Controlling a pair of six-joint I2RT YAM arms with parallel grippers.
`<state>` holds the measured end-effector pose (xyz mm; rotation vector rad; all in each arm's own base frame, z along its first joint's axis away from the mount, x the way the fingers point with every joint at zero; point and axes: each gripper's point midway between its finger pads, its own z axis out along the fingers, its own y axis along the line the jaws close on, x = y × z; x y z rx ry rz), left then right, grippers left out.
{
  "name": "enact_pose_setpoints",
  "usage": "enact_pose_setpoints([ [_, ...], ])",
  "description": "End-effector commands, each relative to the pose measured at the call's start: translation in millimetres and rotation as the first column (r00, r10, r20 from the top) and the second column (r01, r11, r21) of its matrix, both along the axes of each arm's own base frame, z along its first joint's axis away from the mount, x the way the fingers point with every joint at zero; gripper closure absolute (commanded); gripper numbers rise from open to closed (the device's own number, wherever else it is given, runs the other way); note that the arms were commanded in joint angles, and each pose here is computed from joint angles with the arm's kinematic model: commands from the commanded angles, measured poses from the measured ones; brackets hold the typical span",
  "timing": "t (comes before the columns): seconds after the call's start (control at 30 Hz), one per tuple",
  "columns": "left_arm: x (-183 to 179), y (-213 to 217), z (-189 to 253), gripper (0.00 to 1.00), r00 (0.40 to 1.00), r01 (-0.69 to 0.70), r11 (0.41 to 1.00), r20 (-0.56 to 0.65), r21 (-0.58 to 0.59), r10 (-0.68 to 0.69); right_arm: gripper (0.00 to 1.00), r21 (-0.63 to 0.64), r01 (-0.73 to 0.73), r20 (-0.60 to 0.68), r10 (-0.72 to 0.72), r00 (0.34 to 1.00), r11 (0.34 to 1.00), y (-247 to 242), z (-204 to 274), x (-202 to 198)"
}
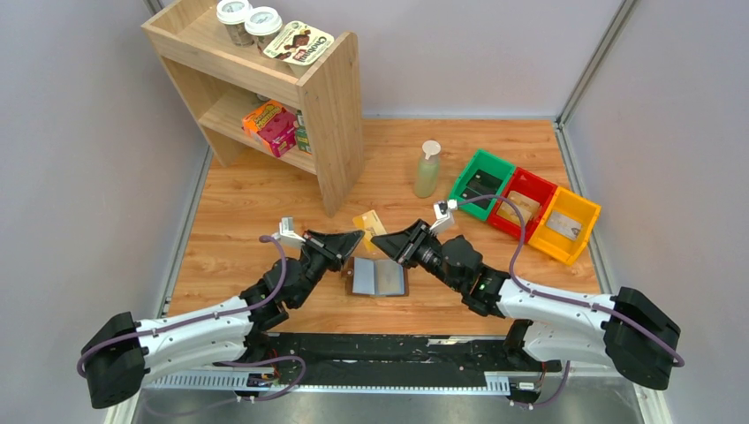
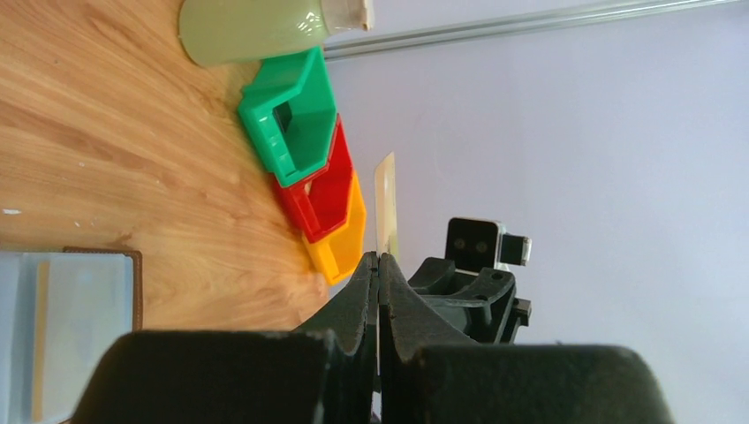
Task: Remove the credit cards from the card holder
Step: Place the credit card in the storage box.
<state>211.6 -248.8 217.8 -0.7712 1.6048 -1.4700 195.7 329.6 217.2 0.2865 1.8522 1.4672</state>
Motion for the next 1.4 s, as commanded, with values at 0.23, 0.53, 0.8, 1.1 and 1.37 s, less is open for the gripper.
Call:
enact_pose_setpoints([
  [0.23,-4,4,5,0.73,1.0,0.001,1.0,0.001,-0.001,-0.001,1.0,0.002,0.042,0.15,-0.042,0.988,0.999,-15,45,6],
  [0.53,-20,42,-21,0.4,0.999,0.051,0.811,-0.035,0.582,-0.037,1.0,-0.337,-0.018,0.005,0.021,1.0,0.941,-76,2,26],
  [0.8,-29,61,-39,0.28,0.963,0.247,0.506,-0.149,0.826,-0.226,1.0,-0.555,-0.009,-0.154,-0.092,0.984,0.832,-188,-19,47],
  [1.1,-23,96,-27,0.23,0.88,0.384,0.197,-0.293,0.902,-0.373,1.0,-0.688,0.144,-0.268,-0.434,0.86,0.711,-327,-22,89],
  [1.37,-13,92,-39,0.22,0.872,0.322,0.158,-0.227,0.934,-0.434,1.0,-0.763,0.048,-0.374,-0.501,0.78,0.645,-375,-46,116],
])
